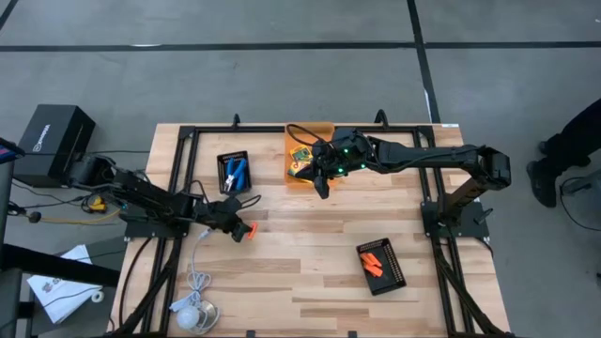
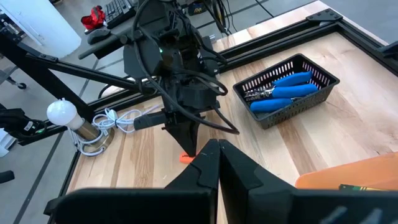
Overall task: Pick & Place School Supplies
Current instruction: Put the orange eraser into the bottom black bin
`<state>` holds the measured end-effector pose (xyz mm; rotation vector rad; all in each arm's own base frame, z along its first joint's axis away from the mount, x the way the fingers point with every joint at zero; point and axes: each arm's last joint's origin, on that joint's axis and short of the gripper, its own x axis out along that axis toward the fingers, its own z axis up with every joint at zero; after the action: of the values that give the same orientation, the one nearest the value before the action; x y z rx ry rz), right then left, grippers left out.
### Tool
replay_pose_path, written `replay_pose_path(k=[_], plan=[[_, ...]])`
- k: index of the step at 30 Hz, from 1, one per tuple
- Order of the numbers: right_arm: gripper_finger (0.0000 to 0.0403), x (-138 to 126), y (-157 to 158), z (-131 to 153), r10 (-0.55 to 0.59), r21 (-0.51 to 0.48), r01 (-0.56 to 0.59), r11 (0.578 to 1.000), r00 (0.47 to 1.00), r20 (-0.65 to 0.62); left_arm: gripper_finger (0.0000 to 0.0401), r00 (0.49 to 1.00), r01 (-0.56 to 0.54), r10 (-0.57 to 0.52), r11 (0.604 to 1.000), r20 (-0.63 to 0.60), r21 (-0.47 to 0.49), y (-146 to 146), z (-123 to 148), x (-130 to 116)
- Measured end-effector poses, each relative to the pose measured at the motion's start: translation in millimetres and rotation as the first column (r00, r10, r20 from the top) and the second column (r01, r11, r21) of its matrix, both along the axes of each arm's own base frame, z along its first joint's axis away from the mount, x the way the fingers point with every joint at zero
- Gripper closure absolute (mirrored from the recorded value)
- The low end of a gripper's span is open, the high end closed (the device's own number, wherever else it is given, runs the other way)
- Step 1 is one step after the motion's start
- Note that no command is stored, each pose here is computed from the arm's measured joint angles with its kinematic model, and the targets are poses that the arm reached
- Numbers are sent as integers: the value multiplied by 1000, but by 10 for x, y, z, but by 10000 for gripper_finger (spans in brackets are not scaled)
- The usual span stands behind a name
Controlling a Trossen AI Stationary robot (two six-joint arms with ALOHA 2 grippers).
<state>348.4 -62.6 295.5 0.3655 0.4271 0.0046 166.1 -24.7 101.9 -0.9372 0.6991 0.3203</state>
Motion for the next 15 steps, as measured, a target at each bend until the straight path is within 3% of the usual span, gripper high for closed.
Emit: replay_pose_path(k=[15], plan=[[403, -1, 0, -2, 2, 2, -2, 1000, 1000, -2, 401, 998, -24, 22, 999, -51, -44, 20, -139, -160]])
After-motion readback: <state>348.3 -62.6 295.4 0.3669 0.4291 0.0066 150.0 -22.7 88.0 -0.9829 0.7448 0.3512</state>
